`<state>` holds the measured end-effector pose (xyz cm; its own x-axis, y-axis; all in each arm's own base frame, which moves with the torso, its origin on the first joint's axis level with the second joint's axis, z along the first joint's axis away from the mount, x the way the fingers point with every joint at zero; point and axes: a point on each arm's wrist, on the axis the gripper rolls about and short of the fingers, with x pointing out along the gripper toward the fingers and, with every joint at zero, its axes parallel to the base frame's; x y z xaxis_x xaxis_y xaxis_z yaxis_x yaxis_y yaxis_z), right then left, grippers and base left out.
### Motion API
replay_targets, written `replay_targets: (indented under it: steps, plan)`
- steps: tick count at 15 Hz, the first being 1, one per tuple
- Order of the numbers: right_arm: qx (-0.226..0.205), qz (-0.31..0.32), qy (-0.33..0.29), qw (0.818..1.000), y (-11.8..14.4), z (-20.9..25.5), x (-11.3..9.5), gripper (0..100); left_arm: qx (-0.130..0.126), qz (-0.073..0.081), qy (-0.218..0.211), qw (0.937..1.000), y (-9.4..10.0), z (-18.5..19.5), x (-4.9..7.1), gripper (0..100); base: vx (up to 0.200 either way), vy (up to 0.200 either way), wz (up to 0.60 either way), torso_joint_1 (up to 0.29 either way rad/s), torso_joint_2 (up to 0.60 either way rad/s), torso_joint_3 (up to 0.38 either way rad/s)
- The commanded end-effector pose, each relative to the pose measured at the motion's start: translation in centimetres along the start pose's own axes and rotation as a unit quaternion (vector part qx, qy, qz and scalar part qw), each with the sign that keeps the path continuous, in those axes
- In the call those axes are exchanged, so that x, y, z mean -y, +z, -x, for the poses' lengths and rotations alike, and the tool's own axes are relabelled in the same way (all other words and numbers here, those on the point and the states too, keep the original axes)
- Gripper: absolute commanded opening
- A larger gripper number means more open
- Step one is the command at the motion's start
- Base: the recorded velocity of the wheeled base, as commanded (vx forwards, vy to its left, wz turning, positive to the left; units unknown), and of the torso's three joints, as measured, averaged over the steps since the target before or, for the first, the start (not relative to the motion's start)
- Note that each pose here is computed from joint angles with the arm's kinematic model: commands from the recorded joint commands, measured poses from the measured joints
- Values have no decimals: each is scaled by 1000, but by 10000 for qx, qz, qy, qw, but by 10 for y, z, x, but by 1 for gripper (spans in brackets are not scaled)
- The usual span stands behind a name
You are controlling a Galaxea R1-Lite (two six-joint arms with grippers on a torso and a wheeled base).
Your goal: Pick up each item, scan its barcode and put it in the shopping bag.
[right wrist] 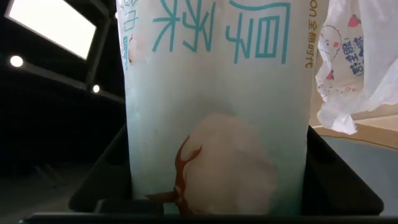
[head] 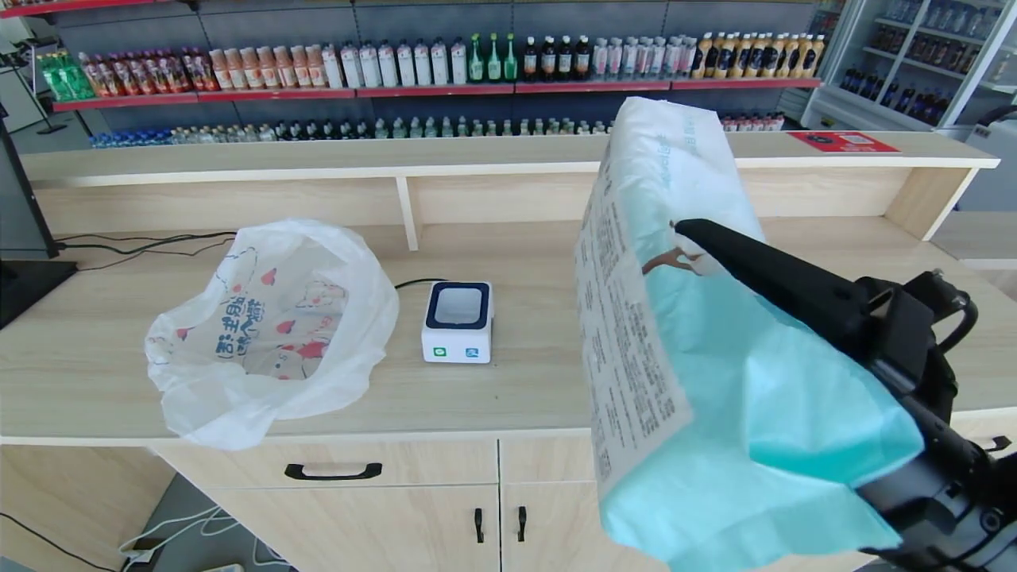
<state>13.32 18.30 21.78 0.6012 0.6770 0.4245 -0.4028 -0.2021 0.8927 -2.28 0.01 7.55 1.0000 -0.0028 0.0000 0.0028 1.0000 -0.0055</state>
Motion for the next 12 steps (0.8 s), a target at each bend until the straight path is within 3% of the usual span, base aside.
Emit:
replay_targets:
  steps: [1,3,7,10,12]
  plan:
    - [1,-543,213,9983,4,18,-17,0,0,3,-2,10000,0,0,0,0,0,0,0,0,0,0]
    - [-244,-1256,379,9911,1,46,-32,0,0,3,-2,10000,0,0,0,0,0,0,0,0,0,0]
    - [-1816,-2182,515,9575,-9,103,-46,0,0,3,-2,10000,0,0,0,0,0,0,0,0,0,0]
    - [-1991,-2886,378,9358,-12,95,-46,0,0,3,-2,10000,0,0,0,0,0,0,0,0,0,0]
    - [-2026,-2961,183,9332,-17,84,-39,0,0,3,-2,10000,0,0,0,0,0,0,0,0,0,0]
